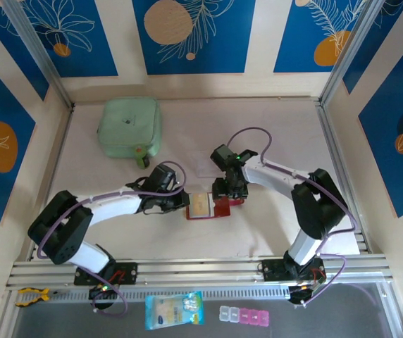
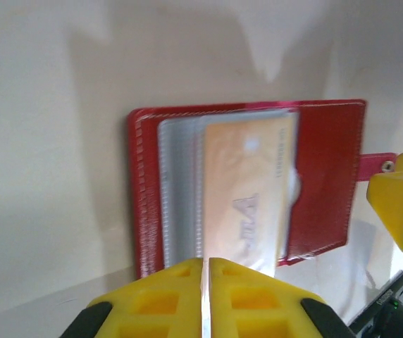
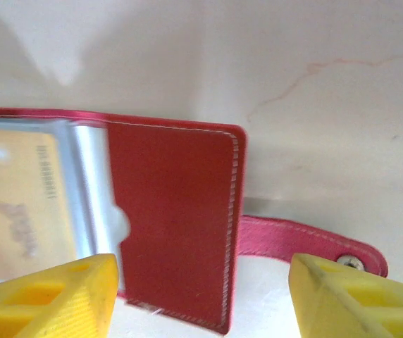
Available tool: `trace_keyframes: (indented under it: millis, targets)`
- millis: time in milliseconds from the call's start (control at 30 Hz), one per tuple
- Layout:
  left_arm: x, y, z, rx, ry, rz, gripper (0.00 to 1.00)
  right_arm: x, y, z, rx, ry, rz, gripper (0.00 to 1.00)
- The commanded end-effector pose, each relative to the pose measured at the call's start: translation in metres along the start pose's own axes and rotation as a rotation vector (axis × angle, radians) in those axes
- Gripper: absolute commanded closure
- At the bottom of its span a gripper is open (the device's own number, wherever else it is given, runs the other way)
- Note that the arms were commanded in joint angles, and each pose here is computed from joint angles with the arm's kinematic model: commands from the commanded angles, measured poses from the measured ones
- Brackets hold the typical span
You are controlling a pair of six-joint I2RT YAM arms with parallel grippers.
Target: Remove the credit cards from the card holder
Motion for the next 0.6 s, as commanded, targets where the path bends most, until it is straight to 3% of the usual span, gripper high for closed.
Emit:
trace_keyframes:
  millis: [0,267,567]
  targets:
    - [-0.007,-0.004,-0.013,0.044,0.016,-0.003,0.90,-0.015,0.001,0.017,0.011,-0.109,0.005,0.36]
    - [0.008,-0.002,-0.019,0.042,0.049,0.039,0.92,-0.012,0.004,0.045,0.014,-0.322,0.042,0.47]
    - [0.021,0.007,-0.015,0.044,0.017,0.085,0.95,0.004,0.008,0.056,-0.009,-0.419,0.073,0.64]
Point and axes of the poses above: each hand's point on the last joint's axis, 136 mm out from that joint toward the fingers, its own x axis out along the fingers, its own z axis along the line the jaws close on, y = z × x, the point moved 3 cm from there along -x, back along the fingers, and after that the axes turned 4 degrees about x, right-handed, at the moved point
